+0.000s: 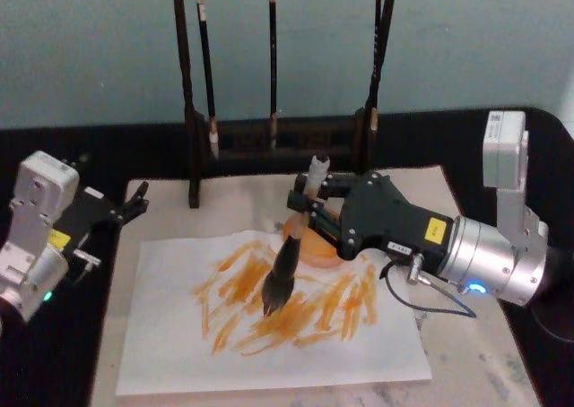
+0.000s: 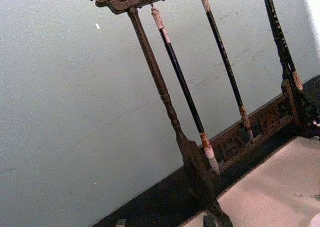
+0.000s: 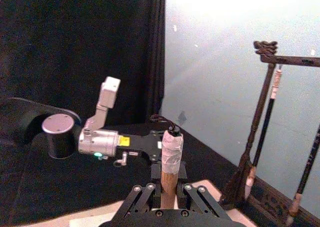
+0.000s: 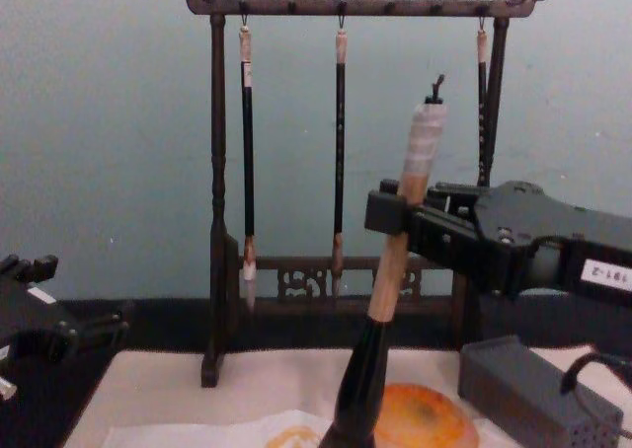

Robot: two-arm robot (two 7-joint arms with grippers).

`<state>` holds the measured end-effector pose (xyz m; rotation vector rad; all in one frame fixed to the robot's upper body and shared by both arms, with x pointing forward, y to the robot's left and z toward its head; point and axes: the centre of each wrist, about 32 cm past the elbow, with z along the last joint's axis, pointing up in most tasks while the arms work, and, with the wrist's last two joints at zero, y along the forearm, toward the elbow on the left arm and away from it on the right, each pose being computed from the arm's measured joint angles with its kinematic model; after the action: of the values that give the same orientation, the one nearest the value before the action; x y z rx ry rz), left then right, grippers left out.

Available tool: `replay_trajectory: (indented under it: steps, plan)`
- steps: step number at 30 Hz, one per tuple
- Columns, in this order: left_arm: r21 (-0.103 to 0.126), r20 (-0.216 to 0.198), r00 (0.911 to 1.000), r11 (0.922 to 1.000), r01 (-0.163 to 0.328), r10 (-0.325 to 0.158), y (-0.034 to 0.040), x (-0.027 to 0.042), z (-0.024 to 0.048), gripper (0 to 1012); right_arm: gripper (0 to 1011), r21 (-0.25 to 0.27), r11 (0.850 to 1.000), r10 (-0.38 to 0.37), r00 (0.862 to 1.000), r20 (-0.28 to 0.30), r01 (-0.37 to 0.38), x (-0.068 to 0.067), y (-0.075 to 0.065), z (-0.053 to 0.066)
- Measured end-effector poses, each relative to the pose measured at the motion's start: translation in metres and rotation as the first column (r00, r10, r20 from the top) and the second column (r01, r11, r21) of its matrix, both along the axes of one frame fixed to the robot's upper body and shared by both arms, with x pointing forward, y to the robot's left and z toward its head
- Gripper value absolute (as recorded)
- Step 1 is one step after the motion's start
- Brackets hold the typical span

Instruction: Pick up the brush from the inkstone, write on the paper, then place the brush back to its original position.

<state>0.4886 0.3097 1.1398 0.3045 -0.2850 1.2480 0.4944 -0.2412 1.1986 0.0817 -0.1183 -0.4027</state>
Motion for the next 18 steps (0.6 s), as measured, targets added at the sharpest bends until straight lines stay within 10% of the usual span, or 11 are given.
replay_trajectory:
  steps: [18]
  plan:
    - [0.000, 0.000, 1.0000, 1.0000, 0.000, 0.000, 0.0000, 0.0000, 0.0000, 1001, 169, -0.025, 0.995, 0.094, 0.996, 0.010, -0.093, -0.017, 0.003, 0.001]
